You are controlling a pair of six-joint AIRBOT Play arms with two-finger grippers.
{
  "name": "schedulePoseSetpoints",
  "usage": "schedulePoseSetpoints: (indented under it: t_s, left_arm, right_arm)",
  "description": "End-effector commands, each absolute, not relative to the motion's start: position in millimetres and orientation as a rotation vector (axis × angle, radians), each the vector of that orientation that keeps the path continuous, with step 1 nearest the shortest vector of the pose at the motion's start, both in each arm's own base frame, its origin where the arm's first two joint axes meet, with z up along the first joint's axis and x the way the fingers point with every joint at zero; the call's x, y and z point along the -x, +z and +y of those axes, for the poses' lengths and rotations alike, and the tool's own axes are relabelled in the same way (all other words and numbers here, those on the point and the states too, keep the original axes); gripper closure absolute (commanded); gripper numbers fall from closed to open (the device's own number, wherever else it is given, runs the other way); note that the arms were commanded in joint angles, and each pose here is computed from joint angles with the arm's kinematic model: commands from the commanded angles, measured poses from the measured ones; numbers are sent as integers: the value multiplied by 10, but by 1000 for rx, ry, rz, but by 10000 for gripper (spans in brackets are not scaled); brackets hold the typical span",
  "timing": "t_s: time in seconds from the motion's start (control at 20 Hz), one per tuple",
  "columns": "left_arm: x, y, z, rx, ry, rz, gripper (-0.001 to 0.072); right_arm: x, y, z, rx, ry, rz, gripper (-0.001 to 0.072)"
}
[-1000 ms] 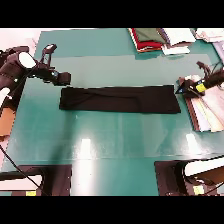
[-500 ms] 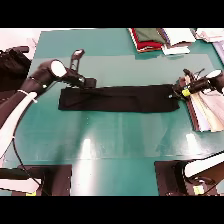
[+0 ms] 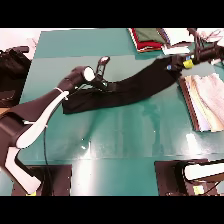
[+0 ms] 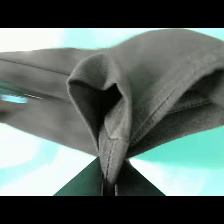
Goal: Fold the shirts.
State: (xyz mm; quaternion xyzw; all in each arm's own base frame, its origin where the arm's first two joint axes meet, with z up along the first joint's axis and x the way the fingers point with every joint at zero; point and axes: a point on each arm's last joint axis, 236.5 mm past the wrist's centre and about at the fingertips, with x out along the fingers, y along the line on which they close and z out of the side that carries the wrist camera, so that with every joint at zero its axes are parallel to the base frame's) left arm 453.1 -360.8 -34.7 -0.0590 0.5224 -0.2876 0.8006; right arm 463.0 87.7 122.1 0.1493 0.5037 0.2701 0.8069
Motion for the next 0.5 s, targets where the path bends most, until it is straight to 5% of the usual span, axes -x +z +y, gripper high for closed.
schedulePoseSetpoints:
  t_s: [0.0, 0.45]
  left_arm:
    - [-4520, -586, -3770, 142, -632, 1164, 682]
    - [-4550, -499, -3716, 90, -633, 1153, 681]
  right_arm:
    - [-4537, 1815, 1416, -250, 671, 996, 694]
    - [-4379, 2136, 2225, -191, 807, 936, 694]
